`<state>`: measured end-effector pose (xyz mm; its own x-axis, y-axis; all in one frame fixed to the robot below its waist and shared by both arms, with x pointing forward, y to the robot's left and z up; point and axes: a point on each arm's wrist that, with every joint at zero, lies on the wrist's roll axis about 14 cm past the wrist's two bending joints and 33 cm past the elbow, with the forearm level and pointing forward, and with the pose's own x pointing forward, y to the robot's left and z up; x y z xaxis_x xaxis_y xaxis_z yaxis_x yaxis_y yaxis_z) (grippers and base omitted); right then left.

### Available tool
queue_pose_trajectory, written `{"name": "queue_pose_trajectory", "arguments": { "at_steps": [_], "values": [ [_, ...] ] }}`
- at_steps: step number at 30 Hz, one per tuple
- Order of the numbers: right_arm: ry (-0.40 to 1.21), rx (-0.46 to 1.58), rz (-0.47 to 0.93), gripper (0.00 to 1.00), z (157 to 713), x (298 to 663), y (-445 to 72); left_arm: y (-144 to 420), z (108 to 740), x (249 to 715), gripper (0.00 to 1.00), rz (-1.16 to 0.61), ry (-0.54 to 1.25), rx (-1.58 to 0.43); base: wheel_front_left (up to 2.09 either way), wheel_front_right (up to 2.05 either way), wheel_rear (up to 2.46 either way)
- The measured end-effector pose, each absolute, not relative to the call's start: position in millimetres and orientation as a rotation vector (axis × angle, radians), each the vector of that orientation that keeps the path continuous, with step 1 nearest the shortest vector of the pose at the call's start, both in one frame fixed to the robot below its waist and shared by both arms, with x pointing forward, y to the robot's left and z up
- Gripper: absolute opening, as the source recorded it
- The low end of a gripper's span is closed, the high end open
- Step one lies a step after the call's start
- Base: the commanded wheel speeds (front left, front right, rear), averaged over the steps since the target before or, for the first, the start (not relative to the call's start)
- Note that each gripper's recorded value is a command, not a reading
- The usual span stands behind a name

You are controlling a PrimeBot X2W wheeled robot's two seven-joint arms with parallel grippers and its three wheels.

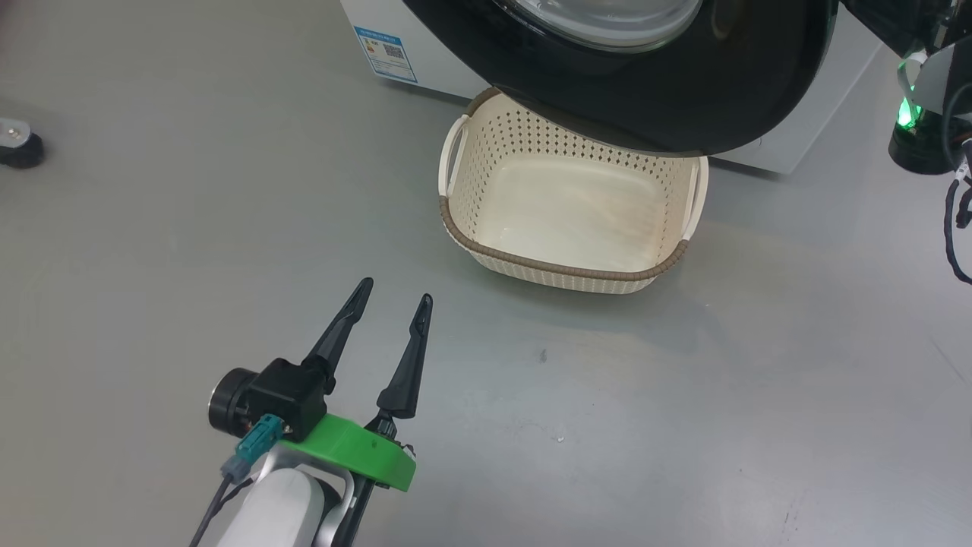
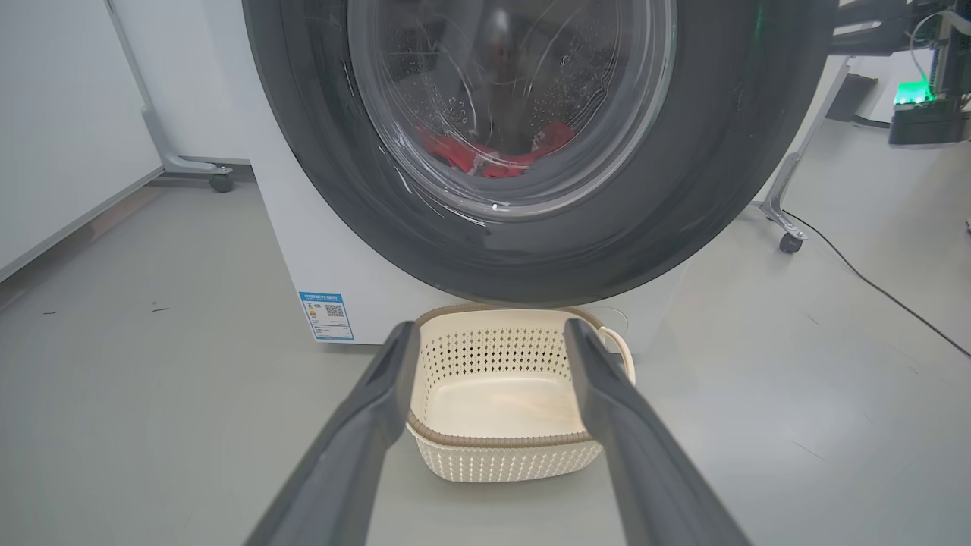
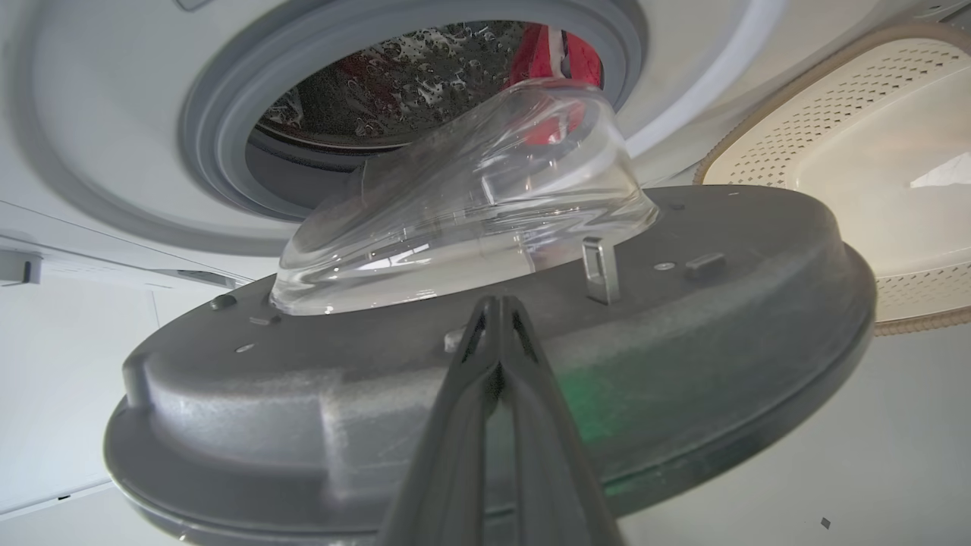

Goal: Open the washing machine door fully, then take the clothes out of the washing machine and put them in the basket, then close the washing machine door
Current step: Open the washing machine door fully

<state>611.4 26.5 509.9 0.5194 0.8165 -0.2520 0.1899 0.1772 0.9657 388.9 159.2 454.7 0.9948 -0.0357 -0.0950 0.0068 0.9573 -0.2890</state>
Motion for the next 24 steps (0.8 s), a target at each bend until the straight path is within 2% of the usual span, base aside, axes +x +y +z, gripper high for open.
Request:
{"name": "queue_pose_trajectory", "arguments": {
  "at_steps": [3,7,11,19,24],
  "values": [
    [0.948,1.351,0.555,0.0,513,613,23,158,454,388,1.0,-0.023,0.103,-0.295,0.0,0.0,0.0],
    [0.799,1.283,0.584,0.0,533,626,12,158,454,387,1.0,-0.022,0.102,-0.295,0.0,0.0,0.0],
    [0.685,1.092,0.581,0.0,535,632,-6,165,456,388,1.0,-0.003,0.091,-0.292,0.0,0.0,0.0],
    [0.534,0.726,0.592,0.0,532,618,-18,170,469,387,1.0,0.005,0.053,-0.285,0.0,0.0,0.0],
    [0.447,0.57,0.571,0.0,537,607,-27,171,475,384,1.0,0.004,0.034,-0.283,0.0,0.0,0.0]
  ]
}}
